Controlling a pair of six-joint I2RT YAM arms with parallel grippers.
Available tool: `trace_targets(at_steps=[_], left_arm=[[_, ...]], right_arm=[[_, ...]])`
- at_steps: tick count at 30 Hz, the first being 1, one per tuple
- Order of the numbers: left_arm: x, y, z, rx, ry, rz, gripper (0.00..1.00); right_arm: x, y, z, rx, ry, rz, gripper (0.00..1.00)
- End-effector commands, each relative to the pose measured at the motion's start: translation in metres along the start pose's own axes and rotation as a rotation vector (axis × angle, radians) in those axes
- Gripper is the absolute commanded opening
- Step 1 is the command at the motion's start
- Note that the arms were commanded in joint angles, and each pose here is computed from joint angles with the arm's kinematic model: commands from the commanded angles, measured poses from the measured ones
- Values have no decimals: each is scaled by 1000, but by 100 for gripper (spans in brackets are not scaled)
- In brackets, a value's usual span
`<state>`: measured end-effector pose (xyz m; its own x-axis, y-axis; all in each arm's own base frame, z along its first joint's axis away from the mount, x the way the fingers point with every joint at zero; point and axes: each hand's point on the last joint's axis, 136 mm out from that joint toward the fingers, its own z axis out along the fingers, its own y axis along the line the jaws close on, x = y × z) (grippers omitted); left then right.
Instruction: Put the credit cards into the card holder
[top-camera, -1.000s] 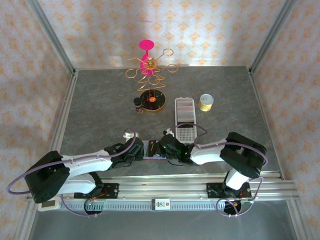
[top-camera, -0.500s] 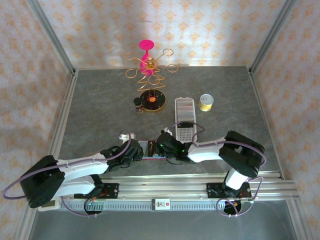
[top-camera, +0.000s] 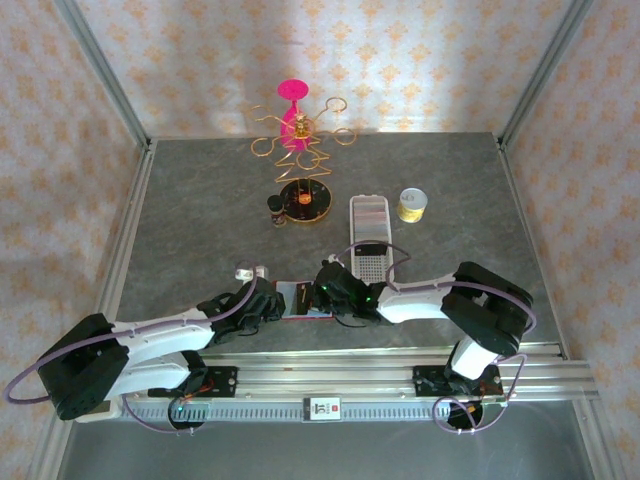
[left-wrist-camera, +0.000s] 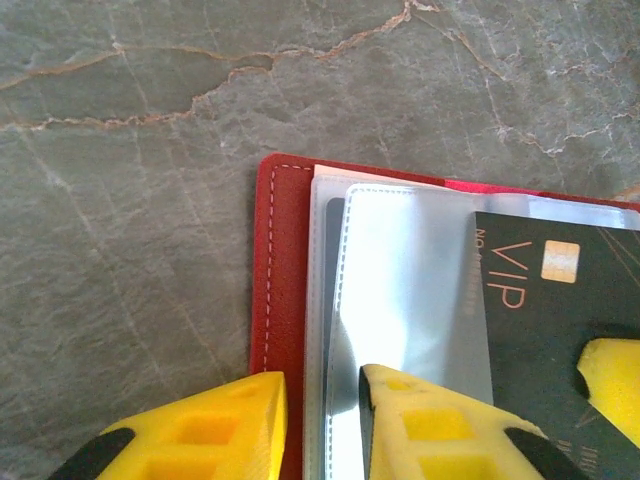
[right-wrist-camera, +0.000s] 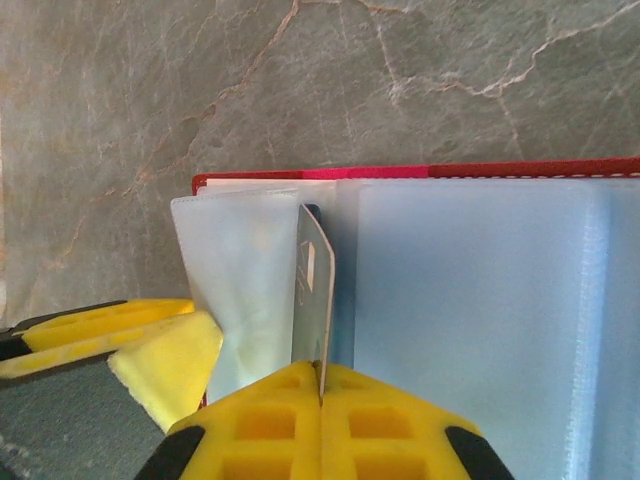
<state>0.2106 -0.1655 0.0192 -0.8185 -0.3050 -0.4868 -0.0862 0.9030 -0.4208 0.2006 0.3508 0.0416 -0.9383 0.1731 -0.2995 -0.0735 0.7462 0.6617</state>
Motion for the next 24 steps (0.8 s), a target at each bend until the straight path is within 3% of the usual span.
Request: trace_targets(at_steps=[1,17,22,24], left_arm=[[15,22,5,-66,48,-6,27],[20,25,7,-74,64,-1,25],[20,27,7,-81,63,0,24],[20,27,7,-80,63,0,24]], right_arm=[[14,-17,-1,58,66,-27,0],[9,11,20,-36,92,-73,0],[2,3,16,25,66,-87,18],[-2,1,11,49,46,-91,20]])
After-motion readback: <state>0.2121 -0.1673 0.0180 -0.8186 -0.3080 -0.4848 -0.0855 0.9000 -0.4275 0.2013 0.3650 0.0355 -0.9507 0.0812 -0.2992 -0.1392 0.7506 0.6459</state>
